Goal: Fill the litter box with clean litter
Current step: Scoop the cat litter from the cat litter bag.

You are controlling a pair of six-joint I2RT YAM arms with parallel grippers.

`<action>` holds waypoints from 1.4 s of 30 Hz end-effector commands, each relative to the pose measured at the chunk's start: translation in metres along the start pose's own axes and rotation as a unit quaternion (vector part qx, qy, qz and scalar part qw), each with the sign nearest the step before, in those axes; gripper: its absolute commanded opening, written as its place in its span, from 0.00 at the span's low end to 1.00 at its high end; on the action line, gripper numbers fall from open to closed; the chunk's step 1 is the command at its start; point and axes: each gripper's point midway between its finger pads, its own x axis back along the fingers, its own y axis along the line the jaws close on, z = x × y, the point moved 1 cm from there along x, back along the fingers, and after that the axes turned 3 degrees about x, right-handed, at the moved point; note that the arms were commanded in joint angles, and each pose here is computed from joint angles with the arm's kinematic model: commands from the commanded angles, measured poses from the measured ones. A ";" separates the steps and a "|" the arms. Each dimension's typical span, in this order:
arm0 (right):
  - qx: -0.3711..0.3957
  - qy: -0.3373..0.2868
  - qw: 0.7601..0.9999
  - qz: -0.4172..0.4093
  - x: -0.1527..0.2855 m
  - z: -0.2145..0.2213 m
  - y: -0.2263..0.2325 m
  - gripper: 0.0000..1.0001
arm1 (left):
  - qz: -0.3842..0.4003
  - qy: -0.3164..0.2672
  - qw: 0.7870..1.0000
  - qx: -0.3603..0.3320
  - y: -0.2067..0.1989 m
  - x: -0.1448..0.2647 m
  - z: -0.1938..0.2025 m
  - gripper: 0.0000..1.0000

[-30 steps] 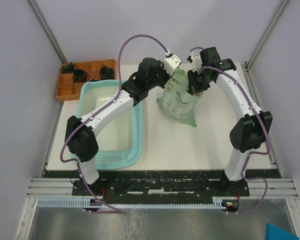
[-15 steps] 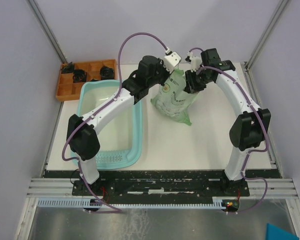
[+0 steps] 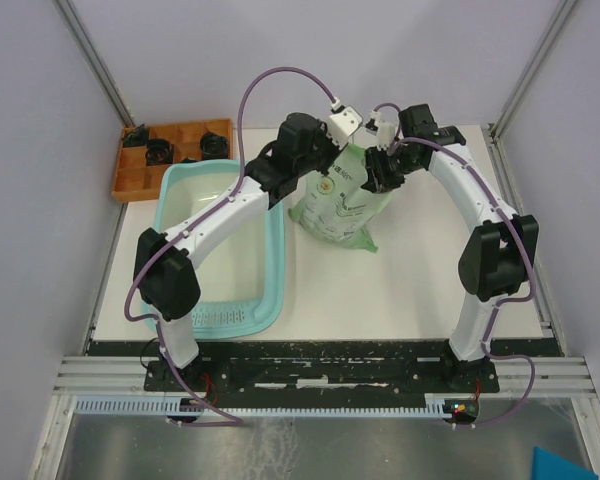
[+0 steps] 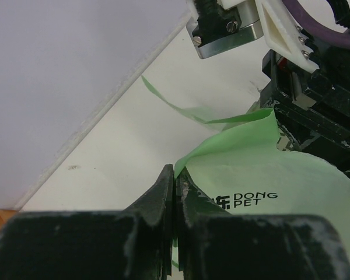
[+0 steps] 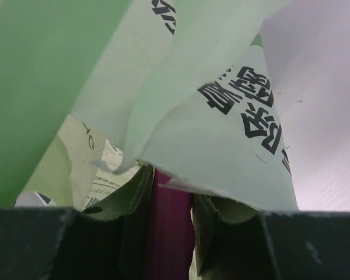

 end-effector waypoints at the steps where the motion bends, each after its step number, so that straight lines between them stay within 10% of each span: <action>1: -0.094 0.107 0.976 -0.164 -0.002 0.048 0.078 0.02 | -0.023 -0.065 0.998 0.009 0.011 0.006 -0.041 0.03; 34: -0.107 0.049 0.952 -0.282 0.046 0.029 0.117 0.02 | -0.044 -0.079 0.996 0.020 0.012 0.029 -0.044 0.03; 42: -0.134 0.017 0.945 -0.296 0.063 0.018 0.101 0.02 | -0.055 -0.103 0.993 0.023 0.018 0.048 -0.062 0.19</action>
